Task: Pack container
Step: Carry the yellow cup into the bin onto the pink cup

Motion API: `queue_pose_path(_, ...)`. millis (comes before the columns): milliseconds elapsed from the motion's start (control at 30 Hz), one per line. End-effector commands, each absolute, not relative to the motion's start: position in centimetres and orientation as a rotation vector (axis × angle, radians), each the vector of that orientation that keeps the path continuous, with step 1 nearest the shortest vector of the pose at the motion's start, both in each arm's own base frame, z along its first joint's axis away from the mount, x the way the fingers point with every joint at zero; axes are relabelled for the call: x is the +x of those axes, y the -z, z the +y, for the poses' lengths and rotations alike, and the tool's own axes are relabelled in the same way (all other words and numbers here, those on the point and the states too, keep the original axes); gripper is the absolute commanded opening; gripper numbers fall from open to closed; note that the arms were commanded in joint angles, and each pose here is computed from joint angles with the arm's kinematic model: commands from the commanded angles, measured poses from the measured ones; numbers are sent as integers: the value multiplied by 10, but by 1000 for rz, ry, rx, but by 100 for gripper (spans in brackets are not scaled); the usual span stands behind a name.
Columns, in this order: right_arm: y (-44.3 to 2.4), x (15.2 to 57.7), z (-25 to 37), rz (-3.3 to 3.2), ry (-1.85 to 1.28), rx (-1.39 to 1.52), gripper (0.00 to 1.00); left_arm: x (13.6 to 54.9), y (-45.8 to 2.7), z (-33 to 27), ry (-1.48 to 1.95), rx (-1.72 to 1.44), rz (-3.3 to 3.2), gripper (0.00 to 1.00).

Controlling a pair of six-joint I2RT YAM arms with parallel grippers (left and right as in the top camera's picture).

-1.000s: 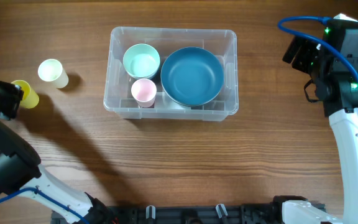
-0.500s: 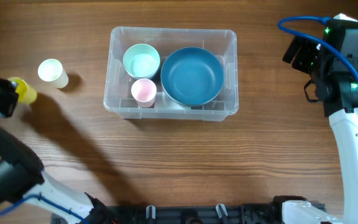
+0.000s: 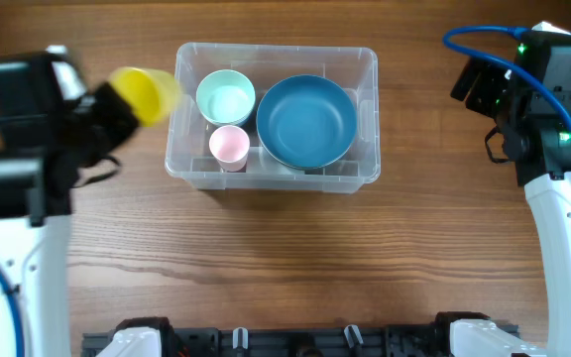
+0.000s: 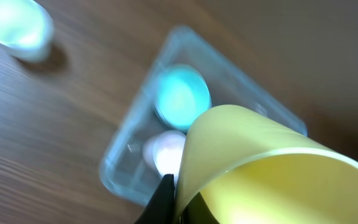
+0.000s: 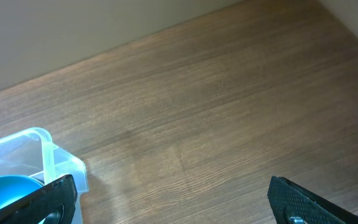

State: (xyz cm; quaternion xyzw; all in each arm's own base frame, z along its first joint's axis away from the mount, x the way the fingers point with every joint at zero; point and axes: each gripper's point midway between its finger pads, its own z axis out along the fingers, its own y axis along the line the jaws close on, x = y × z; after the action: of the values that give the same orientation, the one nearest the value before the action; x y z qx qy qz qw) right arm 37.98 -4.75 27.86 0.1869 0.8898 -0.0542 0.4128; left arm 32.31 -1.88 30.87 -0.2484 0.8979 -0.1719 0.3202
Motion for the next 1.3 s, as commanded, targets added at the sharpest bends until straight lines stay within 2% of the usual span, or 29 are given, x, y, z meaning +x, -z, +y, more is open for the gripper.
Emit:
queue_pose_path(0, -282, 382, -51, 2230, 164, 470, 99, 323, -278, -64, 412, -488, 2532, 4)
queue_pose_path(167, -282, 382, -51, 2230, 164, 470, 100, 332, -221, -93, 354, -427, 2740, 4)
queue_pose_path(333, -282, 382, -51, 2230, 164, 470, 100, 343, -178, -92, 245, -452, 2856, 4)
queue_pose_path(633, -282, 382, -51, 2230, 164, 470, 100, 352, -144, -83, 114, -509, 2918, 4)
queue_pose_path(667, -282, 382, -51, 2230, 164, 470, 100, 353, -141, -83, 111, -510, 2923, 8)
queue_pose_path(700, -282, 382, -51, 2230, 164, 470, 100, 353, -140, -84, 111, -509, 2925, 16)
queue_pose_path(733, -282, 382, -51, 2230, 164, 470, 99, 354, -140, -84, 112, -509, 2923, 27)
queue_pose_path(767, -282, 382, -51, 2230, 164, 470, 100, 354, -141, -84, 113, -509, 2921, 43)
queue_pose_path(800, -282, 382, -51, 2230, 164, 470, 100, 356, -141, -84, 118, -508, 2915, 53)
queue_pose_path(833, -282, 382, -51, 2230, 164, 470, 99, 358, -141, -85, 121, -507, 2907, 56)
queue_pose_path(1067, -282, 382, -51, 2230, 164, 470, 100, 377, -171, -80, 121, -499, 2780, 57)
queue_pose_path(1267, -282, 382, -51, 2230, 163, 471, 100, 393, -230, -20, -4, -646, 2544, 55)
